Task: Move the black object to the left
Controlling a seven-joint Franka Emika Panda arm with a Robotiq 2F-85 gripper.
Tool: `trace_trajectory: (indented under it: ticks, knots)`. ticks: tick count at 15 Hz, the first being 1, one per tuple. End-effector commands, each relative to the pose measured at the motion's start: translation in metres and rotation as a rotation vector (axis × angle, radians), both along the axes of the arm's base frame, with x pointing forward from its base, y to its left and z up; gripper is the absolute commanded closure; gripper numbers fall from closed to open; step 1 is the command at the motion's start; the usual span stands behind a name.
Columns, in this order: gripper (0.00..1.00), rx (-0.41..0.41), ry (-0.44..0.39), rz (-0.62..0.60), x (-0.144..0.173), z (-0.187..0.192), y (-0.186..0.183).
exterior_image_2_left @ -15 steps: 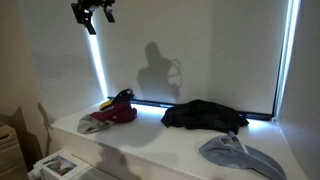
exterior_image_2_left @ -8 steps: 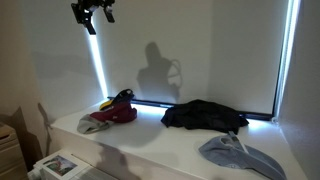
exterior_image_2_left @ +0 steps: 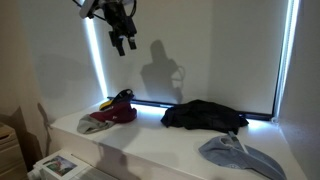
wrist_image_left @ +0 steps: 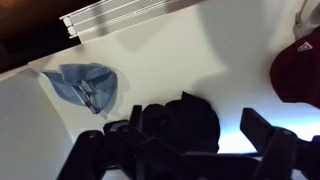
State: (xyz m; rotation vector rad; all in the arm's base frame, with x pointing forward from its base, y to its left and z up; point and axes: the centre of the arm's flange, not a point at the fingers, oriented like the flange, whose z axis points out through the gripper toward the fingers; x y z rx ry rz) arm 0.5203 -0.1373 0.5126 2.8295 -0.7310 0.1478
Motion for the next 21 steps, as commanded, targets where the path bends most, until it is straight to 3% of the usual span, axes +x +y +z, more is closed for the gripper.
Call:
trace_trajectory:
  ticks: [1, 5, 7, 8, 9, 12, 17, 21]
  knots:
    - [0.0, 0.042, 0.039, -0.197, 0.068, -0.045, -0.054]
    - [0.0, 0.077, 0.114, -0.415, 0.111, -0.122, -0.112]
    - [0.0, 0.163, 0.164, -0.481, 0.125, -0.147, -0.126]
    - [0.0, 0.23, 0.214, -0.442, 0.117, -0.14, -0.118]
    - [0.0, 0.152, 0.166, -0.437, 0.094, -0.157, -0.111]
    - [0.0, 0.202, 0.202, -0.436, 0.103, -0.155, -0.11]
    - [0.0, 0.315, 0.001, -0.677, 0.13, -0.177, -0.119]
    - [0.0, 0.283, -0.158, -0.859, 0.155, -0.214, -0.152]
